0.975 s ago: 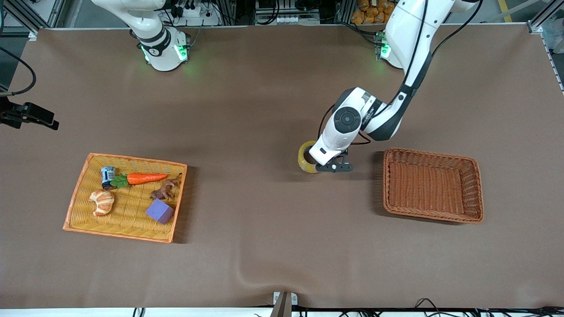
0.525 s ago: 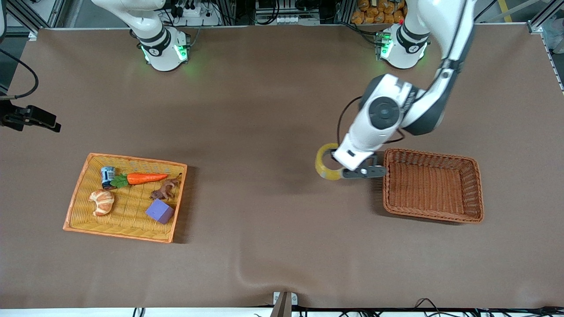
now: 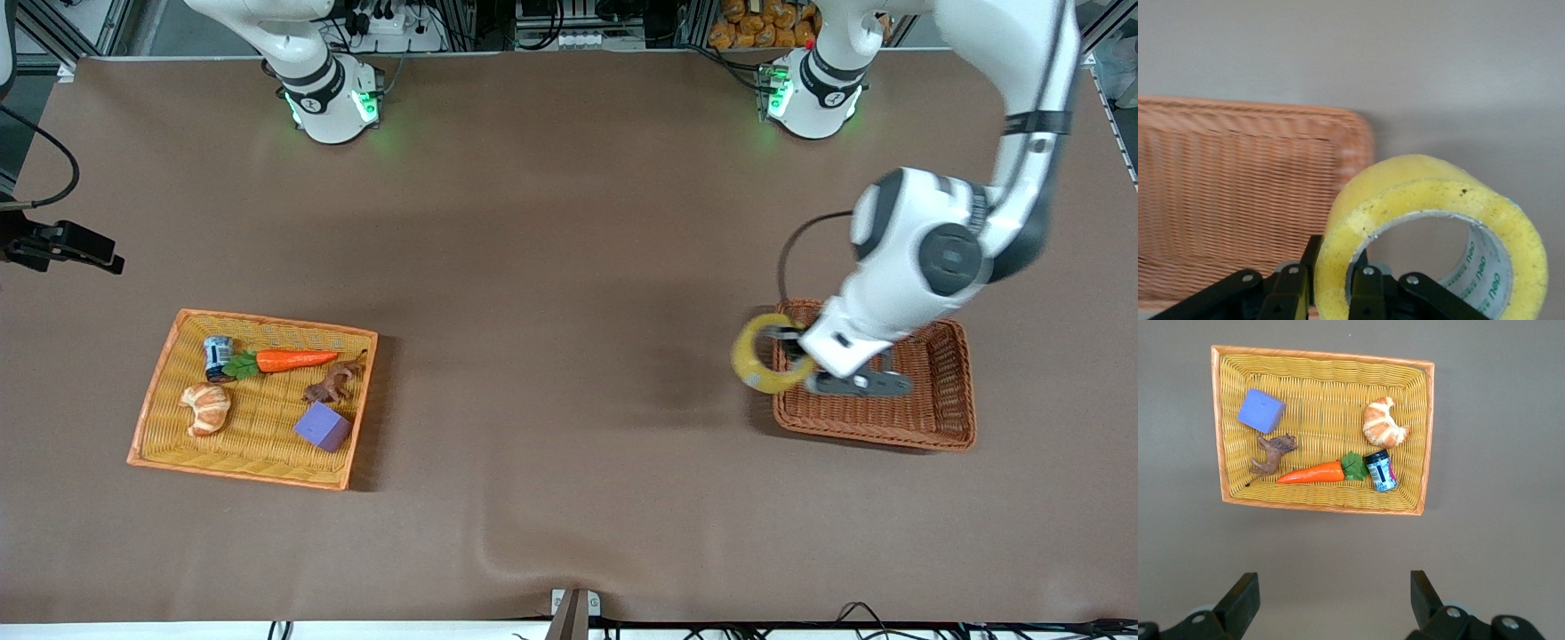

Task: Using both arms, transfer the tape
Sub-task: 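Lift the tape roll with the left gripper and carry it over the basket, then lower the tape into the wicker basket and open the left gripper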

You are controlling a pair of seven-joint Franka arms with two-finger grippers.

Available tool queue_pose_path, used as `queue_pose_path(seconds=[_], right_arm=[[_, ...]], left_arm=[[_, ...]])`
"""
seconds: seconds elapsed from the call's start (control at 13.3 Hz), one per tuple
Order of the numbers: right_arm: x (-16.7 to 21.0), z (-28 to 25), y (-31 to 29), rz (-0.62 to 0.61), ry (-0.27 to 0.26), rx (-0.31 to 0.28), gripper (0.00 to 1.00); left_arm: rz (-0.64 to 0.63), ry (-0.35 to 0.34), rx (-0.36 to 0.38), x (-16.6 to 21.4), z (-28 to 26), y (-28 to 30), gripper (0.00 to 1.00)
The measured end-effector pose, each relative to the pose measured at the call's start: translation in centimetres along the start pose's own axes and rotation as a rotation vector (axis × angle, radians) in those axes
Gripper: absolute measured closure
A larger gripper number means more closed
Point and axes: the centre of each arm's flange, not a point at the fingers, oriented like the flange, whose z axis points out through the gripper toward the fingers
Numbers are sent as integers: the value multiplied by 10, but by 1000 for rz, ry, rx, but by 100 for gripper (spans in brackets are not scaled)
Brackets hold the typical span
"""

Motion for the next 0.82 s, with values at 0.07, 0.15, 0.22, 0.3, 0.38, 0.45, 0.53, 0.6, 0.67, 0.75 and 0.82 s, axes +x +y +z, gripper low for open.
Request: queue_pose_path(seconds=[0.07, 0.15, 0.22, 0.3, 0.38, 0.45, 0.53, 0.6, 0.67, 0.75, 0.82], right_arm=[[1, -1, 0, 1, 4, 0, 0], [1, -3, 1, 2, 11, -1, 0], [1, -6, 1, 3, 16, -1, 0], [2, -8, 2, 3, 21, -1, 0], [2, -9, 2, 3, 25, -1, 0], [2, -10, 2, 3, 31, -1, 0], [3, -11, 2, 3, 33, -1, 0], [3, -11, 2, 3, 36, -1, 0], [3, -14, 2, 3, 45, -2, 0], [4, -19, 2, 4, 57, -1, 0], [4, -24, 2, 5, 67, 2, 0]], left_arm=[[30, -20, -3, 0, 10, -35, 78], [53, -47, -9, -1, 25, -60, 78], [62, -78, -17, -3, 45, -77, 78], [55, -104, -27, -3, 67, -89, 78], [42, -117, -35, -3, 89, -100, 78], [34, -122, -42, -2, 108, -108, 78], [29, -126, -47, -2, 123, -111, 78], [29, -131, -51, -1, 133, -111, 78], [30, -134, -54, -1, 140, -110, 78], [30, -132, -55, 1, 143, -110, 78], [30, -126, -54, 3, 142, -110, 71]])
